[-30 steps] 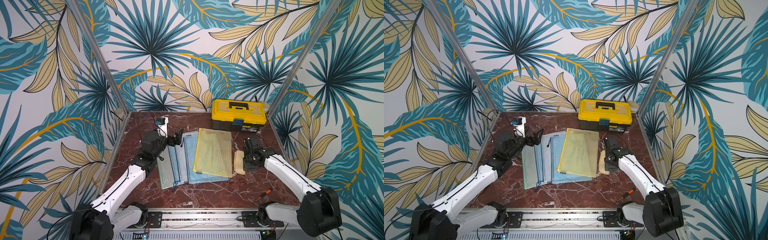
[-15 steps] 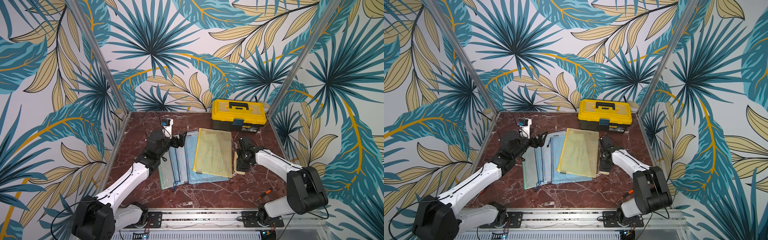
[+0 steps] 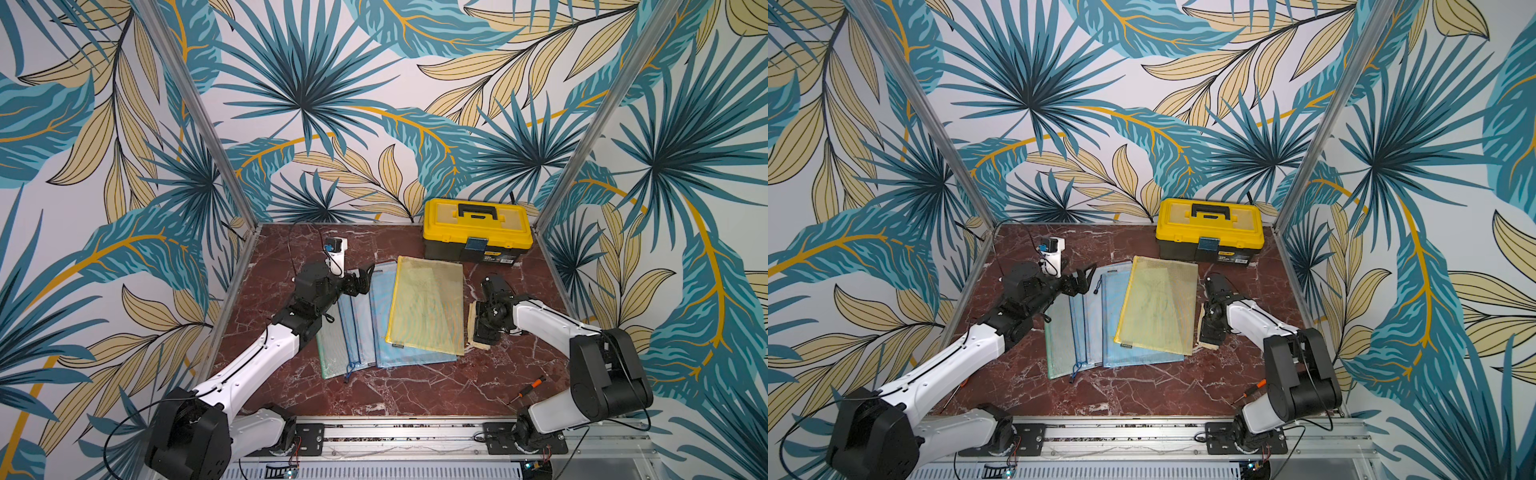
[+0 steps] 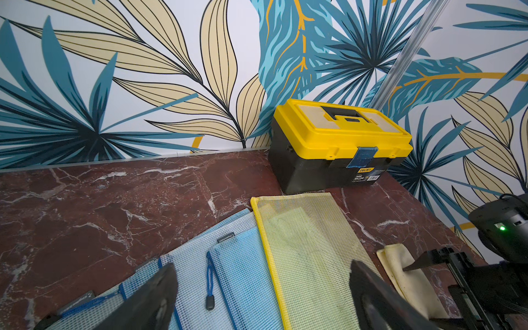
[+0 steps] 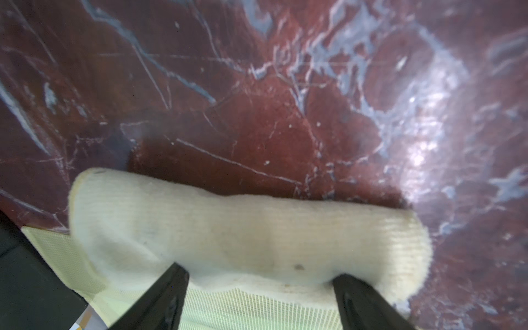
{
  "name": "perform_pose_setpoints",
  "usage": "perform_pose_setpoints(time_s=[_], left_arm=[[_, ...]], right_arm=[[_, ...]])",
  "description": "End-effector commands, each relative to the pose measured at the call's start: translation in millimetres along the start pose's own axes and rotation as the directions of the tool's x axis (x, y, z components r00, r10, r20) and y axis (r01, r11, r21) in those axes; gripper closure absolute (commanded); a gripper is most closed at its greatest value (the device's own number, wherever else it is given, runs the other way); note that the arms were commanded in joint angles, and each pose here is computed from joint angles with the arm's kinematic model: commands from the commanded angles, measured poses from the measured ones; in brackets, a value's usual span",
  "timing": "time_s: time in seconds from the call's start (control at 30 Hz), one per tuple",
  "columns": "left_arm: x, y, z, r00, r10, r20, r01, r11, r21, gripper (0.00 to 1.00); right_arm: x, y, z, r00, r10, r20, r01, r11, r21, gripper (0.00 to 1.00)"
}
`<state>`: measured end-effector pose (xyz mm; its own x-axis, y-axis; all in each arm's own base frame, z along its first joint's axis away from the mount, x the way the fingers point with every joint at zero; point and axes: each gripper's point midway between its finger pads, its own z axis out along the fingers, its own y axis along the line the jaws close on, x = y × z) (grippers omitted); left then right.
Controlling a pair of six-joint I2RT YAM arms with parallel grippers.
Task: Wipe the document bag
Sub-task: Pick up the cleaning item at the center of the board.
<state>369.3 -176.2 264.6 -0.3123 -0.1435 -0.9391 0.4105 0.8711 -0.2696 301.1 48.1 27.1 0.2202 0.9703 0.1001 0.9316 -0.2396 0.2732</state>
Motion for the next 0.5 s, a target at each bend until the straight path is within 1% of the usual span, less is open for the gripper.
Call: perform_pose_setpoints(time_s=[0.0, 0.17, 0.27, 0.33, 0.43, 0.47], left_arm=[[-6.4, -4.4, -0.9, 1.0, -0.008, 0.012, 0.008, 1.0, 0.011, 0.05], [-4.7, -4.0, -1.1, 1.0, -0.013, 0.009, 0.013, 1.0, 0.01, 0.06], [-3.8, -5.1, -1.6, 1.0, -0.017, 0.008, 0.017, 1.0, 0.014, 0.06], [-3.3, -4.8, -2.6, 1.0, -0.017, 0.009, 0.017, 1.0, 0.012, 0.07], [-1.7, -3.6, -3.2, 1.0, -0.014, 0.007, 0.014, 1.0, 0.008, 0.06], [-2.4, -3.8, -3.4, 1.0, -0.015, 0.009, 0.015, 1.0, 0.008, 0.07]], right_arm=[[-35.3, -47.6, 31.4, 0.993, -0.015, 0.119, -0.004, 0.987, 0.158, 0.26], [-33.7, -43.4, 42.4, 0.995, -0.037, 0.088, 0.022, 0.986, 0.163, 0.41], [-35.1, -44.3, 47.7, 0.996, -0.045, 0.079, 0.031, 0.986, 0.162, 0.54], [-36.2, -43.0, 48.6, 0.995, -0.056, 0.079, 0.044, 0.988, 0.147, 0.65], [-35.6, -39.1, 45.0, 0.994, -0.082, 0.075, 0.072, 0.989, 0.13, 0.76], [-34.7, -35.8, 41.9, 0.993, -0.091, 0.072, 0.082, 0.99, 0.119, 0.79]])
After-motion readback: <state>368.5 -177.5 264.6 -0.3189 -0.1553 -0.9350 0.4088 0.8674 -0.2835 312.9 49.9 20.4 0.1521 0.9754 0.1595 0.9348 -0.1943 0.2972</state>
